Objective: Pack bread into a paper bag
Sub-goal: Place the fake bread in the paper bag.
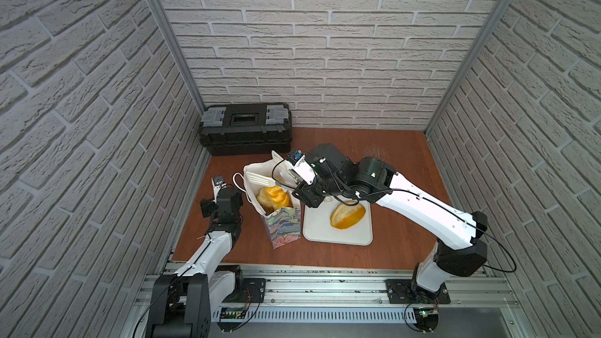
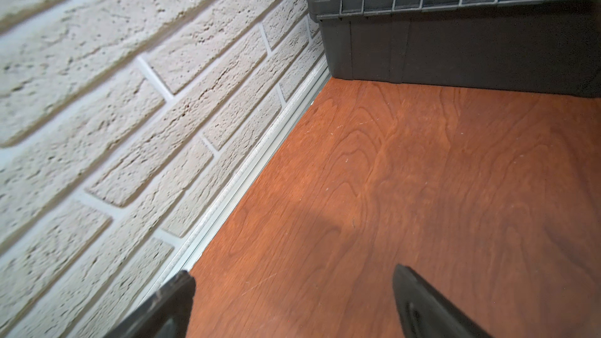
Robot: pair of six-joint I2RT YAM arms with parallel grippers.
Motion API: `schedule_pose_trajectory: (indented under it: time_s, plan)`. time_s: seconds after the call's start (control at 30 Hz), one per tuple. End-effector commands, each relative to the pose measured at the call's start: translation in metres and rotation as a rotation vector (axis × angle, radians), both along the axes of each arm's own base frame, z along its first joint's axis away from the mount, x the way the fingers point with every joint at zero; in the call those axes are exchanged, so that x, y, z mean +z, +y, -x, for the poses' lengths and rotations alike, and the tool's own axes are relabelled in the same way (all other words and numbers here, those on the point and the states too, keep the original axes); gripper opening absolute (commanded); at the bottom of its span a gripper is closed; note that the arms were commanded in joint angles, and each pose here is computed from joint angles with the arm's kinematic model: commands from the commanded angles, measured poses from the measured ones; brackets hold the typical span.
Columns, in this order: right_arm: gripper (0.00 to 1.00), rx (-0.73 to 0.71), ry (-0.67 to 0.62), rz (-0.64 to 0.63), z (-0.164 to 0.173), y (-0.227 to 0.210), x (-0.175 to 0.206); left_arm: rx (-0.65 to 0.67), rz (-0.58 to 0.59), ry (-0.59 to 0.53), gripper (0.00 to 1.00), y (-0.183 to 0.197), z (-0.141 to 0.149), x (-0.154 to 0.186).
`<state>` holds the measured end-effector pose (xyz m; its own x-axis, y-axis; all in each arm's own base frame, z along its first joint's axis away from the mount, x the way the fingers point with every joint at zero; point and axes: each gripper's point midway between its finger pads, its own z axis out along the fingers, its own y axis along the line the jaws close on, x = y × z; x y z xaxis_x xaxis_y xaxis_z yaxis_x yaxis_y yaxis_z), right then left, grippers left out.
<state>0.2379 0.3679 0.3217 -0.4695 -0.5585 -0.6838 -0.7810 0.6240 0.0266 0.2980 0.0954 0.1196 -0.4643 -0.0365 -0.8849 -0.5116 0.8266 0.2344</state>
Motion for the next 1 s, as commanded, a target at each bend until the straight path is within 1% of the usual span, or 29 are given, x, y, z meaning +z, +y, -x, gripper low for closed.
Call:
schedule_pose_trajectory:
  time_s: [0.0, 0.13, 0.33, 0.57, 0.7, 0.77, 0.97]
  plan:
    - [0.54, 0.008, -0.106, -0.143, 0.000, 0.000, 0.056, 0.011, 0.007, -0.024, 0.98, 0.002, 0.001, 0.002]
    - [0.54, 0.017, -0.177, -0.173, -0.001, -0.006, 0.083, 0.007, 0.009, -0.022, 0.98, 0.001, 0.001, 0.001]
    - [0.55, -0.038, -0.333, -0.153, -0.017, -0.023, 0.121, 0.002, 0.013, -0.025, 0.98, 0.000, 0.001, 0.001]
    - [0.56, -0.120, -0.407, -0.122, -0.035, -0.044, 0.144, 0.000, 0.015, -0.027, 0.98, 0.000, 0.001, 0.002]
    - [0.55, -0.192, -0.411, -0.114, -0.049, -0.067, 0.148, -0.001, 0.016, -0.028, 0.98, 0.000, 0.000, 0.001]
    - [0.55, -0.232, -0.400, -0.102, -0.060, -0.081, 0.143, -0.001, 0.015, -0.026, 0.98, 0.000, 0.000, 0.001]
    - [0.55, -0.342, -0.322, -0.074, -0.085, -0.122, 0.107, -0.002, 0.016, -0.024, 0.98, 0.000, 0.001, 0.000]
